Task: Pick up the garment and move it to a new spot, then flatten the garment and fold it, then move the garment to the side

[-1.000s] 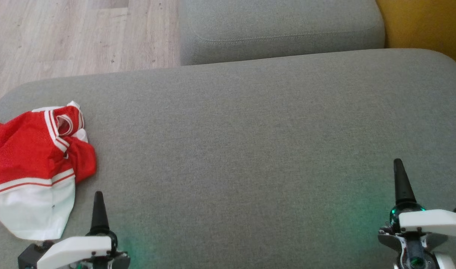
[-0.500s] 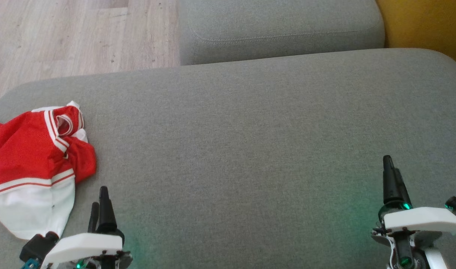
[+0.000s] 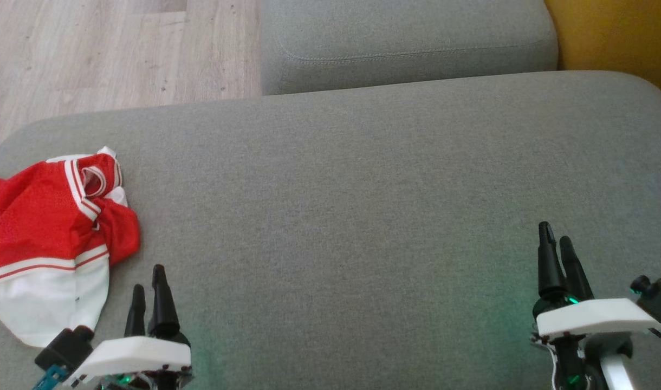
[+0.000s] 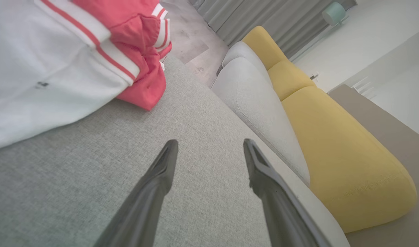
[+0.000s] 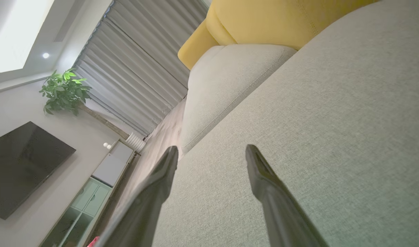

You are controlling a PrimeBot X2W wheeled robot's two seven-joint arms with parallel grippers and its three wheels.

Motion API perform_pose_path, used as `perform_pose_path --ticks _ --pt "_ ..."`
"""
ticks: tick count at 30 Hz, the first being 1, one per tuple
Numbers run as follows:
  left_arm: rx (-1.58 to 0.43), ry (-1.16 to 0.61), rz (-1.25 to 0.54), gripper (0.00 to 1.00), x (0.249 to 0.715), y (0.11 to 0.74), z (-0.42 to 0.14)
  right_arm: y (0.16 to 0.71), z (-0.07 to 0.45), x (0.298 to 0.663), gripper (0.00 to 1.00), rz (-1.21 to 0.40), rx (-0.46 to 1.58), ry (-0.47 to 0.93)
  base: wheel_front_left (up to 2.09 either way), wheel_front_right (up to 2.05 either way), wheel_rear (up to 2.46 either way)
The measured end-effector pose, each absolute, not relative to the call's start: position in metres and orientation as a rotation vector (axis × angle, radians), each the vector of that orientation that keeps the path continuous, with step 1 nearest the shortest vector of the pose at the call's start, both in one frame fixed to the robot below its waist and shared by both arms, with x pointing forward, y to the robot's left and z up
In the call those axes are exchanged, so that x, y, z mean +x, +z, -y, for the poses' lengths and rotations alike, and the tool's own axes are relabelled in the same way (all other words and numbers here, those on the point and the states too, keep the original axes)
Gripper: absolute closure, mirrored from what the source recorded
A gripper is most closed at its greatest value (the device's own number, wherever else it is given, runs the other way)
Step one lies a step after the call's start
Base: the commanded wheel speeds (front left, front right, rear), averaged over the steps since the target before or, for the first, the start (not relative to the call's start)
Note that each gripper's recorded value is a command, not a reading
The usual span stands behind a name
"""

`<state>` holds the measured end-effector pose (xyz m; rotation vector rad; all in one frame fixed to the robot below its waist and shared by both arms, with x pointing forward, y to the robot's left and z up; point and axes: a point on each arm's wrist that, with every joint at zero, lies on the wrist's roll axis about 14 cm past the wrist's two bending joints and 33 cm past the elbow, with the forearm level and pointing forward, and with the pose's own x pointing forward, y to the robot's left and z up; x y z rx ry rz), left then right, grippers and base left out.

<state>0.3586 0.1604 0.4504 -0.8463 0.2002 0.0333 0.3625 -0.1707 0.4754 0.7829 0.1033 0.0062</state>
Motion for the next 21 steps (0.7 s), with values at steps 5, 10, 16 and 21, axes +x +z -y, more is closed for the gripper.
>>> perform_pose_path --ticks 5,10,16,21 --pt "-0.777 0.019 -0.191 0.00 0.359 0.452 -0.159 0.478 0.167 0.363 0.00 -0.095 0.715 0.024 0.00 0.00 0.00" --pt "-0.698 0.006 -0.194 0.00 0.358 0.451 -0.158 0.480 0.162 0.363 0.00 -0.089 0.648 0.049 0.00 0.00 0.00" --pt "-0.593 -0.008 -0.188 0.00 0.357 0.452 -0.158 0.483 0.159 0.362 0.00 -0.077 0.563 0.074 0.00 0.00 0.00" --pt "-0.518 -0.020 -0.177 0.00 0.357 0.453 -0.158 0.485 0.156 0.362 0.00 -0.069 0.492 0.094 0.00 0.00 0.00"
